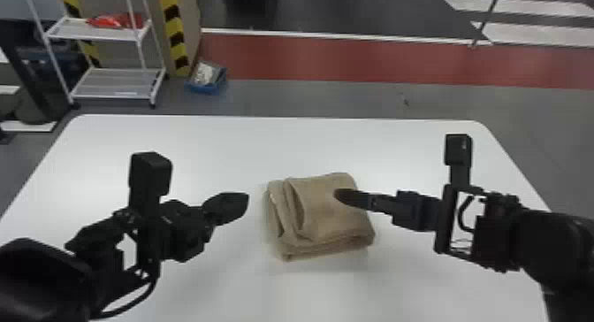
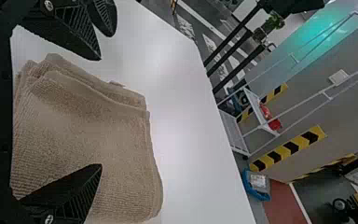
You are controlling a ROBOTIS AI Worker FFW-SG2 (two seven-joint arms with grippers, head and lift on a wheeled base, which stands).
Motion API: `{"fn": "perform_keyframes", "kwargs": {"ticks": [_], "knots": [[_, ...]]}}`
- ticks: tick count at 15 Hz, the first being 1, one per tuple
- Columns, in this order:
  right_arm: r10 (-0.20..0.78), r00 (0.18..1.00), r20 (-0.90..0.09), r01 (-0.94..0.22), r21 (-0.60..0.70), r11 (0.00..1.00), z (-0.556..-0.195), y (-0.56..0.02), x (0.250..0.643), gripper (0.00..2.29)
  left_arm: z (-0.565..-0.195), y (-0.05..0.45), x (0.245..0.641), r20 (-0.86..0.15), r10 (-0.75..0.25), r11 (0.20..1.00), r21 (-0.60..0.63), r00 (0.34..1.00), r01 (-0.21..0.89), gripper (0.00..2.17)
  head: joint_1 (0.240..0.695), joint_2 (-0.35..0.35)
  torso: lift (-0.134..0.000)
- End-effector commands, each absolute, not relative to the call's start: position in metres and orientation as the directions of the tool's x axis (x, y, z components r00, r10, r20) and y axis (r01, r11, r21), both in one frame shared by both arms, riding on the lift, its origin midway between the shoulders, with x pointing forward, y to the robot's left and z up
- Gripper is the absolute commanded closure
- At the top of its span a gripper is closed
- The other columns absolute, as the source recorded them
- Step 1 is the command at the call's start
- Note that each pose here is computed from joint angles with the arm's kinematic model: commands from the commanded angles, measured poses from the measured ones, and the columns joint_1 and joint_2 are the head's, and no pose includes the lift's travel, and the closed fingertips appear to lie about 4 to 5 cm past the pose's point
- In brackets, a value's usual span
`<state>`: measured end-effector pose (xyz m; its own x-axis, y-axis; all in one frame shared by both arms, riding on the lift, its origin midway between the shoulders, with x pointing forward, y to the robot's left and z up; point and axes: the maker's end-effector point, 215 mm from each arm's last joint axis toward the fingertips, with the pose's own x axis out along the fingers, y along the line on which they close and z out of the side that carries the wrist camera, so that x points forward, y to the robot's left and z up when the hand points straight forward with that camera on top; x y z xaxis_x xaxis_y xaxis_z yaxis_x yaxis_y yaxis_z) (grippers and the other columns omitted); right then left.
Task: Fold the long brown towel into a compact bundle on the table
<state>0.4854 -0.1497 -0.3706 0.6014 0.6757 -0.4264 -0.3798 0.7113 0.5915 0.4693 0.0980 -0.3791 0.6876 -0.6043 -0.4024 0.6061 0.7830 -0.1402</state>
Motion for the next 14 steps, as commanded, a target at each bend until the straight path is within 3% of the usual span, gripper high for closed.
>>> {"fn": "perform_keyframes", "kwargs": {"ticks": [1, 2, 4, 5, 6, 9, 10, 14], "knots": [[0.647, 0.628, -0.432, -0.388, 0.547, 0.742, -0.365, -0.169, 0.473, 0.36, -0.368, 0.14, 0.478, -0.385, -0.563, 0.82, -0.149, 0.731, 0.553, 1.45, 0.695, -0.069, -0.123], [0.651, 0.625, -0.431, -0.399, 0.541, 0.741, -0.364, -0.171, 0.463, 0.61, -0.366, 0.152, 0.484, -0.376, -0.547, 0.832, -0.148, 0.748, 0.534, 1.45, 0.695, -0.056, -0.123], [0.621, 0.638, -0.455, -0.398, 0.495, 0.772, -0.367, -0.178, 0.439, 1.62, -0.363, 0.165, 0.495, -0.339, -0.537, 0.842, -0.164, 0.772, 0.513, 1.45, 0.695, -0.027, -0.123], [0.596, 0.647, -0.476, -0.394, 0.46, 0.796, -0.369, -0.184, 0.427, 1.97, -0.368, 0.168, 0.499, -0.339, -0.532, 0.846, -0.169, 0.776, 0.506, 1.45, 0.695, -0.022, -0.123], [0.578, 0.645, -0.499, -0.385, 0.441, 0.81, -0.376, -0.188, 0.412, 2.07, -0.373, 0.171, 0.503, -0.342, -0.526, 0.85, -0.176, 0.779, 0.497, 1.45, 0.695, -0.019, -0.123], [0.559, 0.647, -0.519, -0.374, 0.423, 0.825, -0.396, -0.191, 0.39, 2.08, -0.376, 0.169, 0.512, -0.317, -0.525, 0.851, -0.179, 0.79, 0.494, 1.45, 0.695, -0.02, -0.123], [0.554, 0.646, -0.526, -0.37, 0.419, 0.829, -0.408, -0.189, 0.388, 2.08, -0.375, 0.169, 0.515, -0.308, -0.526, 0.851, -0.176, 0.793, 0.495, 1.34, 0.695, -0.024, -0.123], [0.541, 0.659, -0.523, -0.354, 0.419, 0.836, -0.434, -0.188, 0.397, 2.08, -0.371, 0.169, 0.518, -0.299, -0.528, 0.849, -0.181, 0.795, 0.496, 1.25, 0.695, -0.021, -0.123]]}}
